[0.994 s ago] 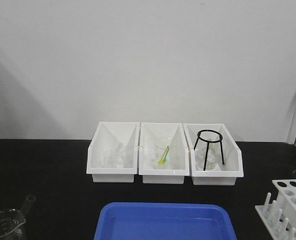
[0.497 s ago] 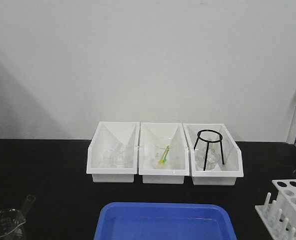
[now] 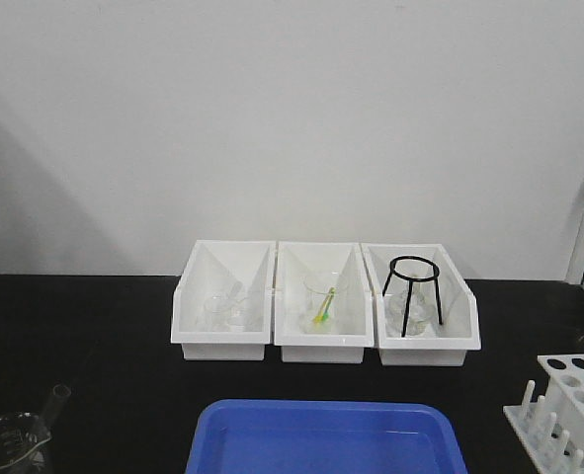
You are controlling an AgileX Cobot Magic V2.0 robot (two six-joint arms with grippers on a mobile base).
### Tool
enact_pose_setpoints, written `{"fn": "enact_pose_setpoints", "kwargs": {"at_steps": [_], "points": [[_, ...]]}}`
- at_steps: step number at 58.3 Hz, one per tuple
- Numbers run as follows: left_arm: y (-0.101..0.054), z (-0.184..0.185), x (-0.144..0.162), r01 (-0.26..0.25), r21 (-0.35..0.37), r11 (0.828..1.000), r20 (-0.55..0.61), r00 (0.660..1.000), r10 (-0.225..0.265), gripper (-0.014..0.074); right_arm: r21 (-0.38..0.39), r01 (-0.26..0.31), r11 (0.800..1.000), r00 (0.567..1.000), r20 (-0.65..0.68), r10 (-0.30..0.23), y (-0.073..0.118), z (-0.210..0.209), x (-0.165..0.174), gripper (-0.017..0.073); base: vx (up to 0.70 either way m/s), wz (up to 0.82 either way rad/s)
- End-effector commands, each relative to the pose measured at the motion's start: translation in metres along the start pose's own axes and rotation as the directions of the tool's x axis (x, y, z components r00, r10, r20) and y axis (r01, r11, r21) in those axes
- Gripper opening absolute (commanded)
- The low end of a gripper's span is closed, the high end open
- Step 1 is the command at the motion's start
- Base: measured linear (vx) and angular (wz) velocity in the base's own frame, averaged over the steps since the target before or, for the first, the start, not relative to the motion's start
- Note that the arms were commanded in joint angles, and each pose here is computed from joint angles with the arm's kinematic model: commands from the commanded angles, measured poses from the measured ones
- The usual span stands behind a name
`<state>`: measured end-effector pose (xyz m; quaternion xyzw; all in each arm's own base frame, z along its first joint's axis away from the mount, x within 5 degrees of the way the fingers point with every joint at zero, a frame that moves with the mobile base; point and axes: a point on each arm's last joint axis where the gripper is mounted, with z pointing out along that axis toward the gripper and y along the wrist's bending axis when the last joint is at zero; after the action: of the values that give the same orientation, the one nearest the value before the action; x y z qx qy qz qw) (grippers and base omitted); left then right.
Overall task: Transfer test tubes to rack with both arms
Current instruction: 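Lower the open left gripper around the test tube in the beaker, then close the left gripper on the test tube and lift it out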
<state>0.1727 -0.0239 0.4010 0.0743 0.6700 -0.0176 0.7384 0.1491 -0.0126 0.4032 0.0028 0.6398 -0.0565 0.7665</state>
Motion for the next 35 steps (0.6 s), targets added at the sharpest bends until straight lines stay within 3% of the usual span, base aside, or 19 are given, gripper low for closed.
{"fn": "enact_pose_setpoints", "kwargs": {"at_steps": [1, 5, 10, 23, 35], "points": [[0.000, 0.003, 0.000, -0.141, -0.001, 0.990, -0.001, 0.990, 0.141, 0.0582, -0.009, 0.003, 1.000, 0.996, 0.094, -0.002, 0.000, 0.001, -0.017, 0.0666, 0.00, 0.00], [-0.002, 0.009, 0.021, -0.245, 0.023, 0.969, -0.063, 0.967, 0.246, 0.0582, -0.010, 0.003, 1.000, 0.998, 0.071, -0.002, 0.001, 0.006, -0.012, 0.0636, 0.00, 0.00], [-0.005, 0.015, 0.060, -0.300, 0.065, 0.952, -0.155, 0.939, 0.307, 0.0582, -0.011, 0.002, 1.000, 0.999, 0.051, -0.002, 0.001, 0.010, -0.008, 0.0602, 0.00, 0.00], [-0.012, 0.013, 0.147, -0.296, 0.119, 0.948, -0.294, 0.901, 0.318, 0.0582, -0.011, 0.002, 1.000, 1.000, 0.008, -0.002, 0.001, 0.016, -0.002, 0.0532, 0.00, 0.00], [-0.013, 0.024, 0.167, -0.308, 0.087, 0.948, -0.234, 0.918, 0.320, 0.0582, -0.071, 0.005, 0.997, 0.999, -0.038, -0.008, 0.012, 0.027, 0.008, 0.0531, 0.00, 0.00]]}}
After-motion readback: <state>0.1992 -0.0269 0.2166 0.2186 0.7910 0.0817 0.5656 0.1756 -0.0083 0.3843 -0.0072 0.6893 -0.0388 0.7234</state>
